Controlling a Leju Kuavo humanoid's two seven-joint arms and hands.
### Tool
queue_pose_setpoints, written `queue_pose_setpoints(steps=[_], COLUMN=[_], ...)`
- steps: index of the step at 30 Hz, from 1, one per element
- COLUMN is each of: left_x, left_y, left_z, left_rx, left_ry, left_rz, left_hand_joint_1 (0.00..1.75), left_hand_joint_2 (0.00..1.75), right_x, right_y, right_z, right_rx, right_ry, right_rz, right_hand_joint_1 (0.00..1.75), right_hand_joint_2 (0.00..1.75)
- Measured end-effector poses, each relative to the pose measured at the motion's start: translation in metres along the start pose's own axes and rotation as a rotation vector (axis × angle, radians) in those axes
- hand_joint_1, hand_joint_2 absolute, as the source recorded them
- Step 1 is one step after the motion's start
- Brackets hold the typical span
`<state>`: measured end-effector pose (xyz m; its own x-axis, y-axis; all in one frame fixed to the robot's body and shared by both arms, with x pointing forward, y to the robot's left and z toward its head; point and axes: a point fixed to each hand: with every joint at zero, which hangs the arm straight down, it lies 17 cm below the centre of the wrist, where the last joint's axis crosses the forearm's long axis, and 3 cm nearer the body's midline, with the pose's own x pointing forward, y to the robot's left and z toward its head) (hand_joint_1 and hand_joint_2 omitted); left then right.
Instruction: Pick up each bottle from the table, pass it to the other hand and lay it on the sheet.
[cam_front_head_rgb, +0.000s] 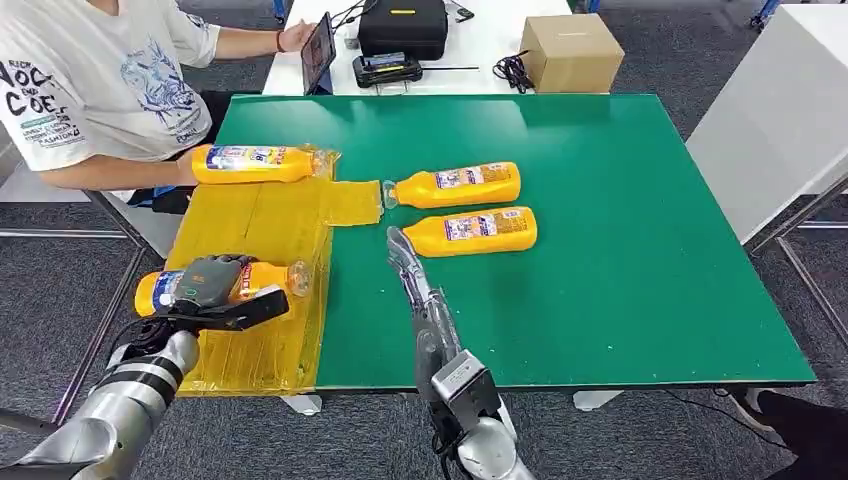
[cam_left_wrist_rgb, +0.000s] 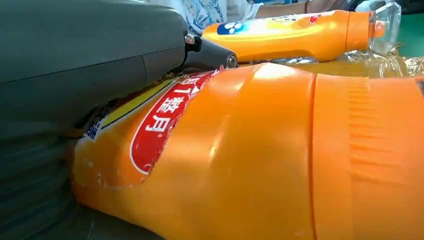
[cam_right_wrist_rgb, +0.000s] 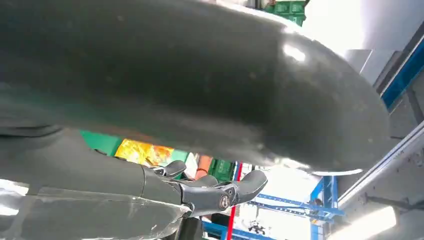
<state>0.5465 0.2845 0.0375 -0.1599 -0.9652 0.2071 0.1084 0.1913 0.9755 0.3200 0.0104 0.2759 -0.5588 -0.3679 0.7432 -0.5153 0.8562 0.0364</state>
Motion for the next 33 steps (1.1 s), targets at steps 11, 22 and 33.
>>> queue_pose_setpoints(steps=[11, 22, 33], left_x=[-0.001, 0.011, 0.003], left_y=[-0.002, -0.036, -0.042], left_z=[0.000, 0.011, 0.023], left_rx=[-0.010, -0.227, -0.286], left_ry=[0.002, -0.018, -0.031], left_rz=[0.004, 0.335, 0.514], left_hand_joint_1=[0.65, 0.00, 0.00], left_hand_joint_2=[1.75, 0.00, 0.00], right_x=[-0.002, -0.011, -0.024], right_y=[0.001, 0.003, 0.005], right_z=[0.001, 0.000, -0.001], right_rx=[0.003, 0.020, 0.027], right_ry=[0.006, 0.028, 0.058], right_rz=[-0.002, 0.001, -0.017], right_hand_joint_1=[0.00, 0.00, 0.00], right_hand_joint_2=[0.00, 0.00, 0.00])
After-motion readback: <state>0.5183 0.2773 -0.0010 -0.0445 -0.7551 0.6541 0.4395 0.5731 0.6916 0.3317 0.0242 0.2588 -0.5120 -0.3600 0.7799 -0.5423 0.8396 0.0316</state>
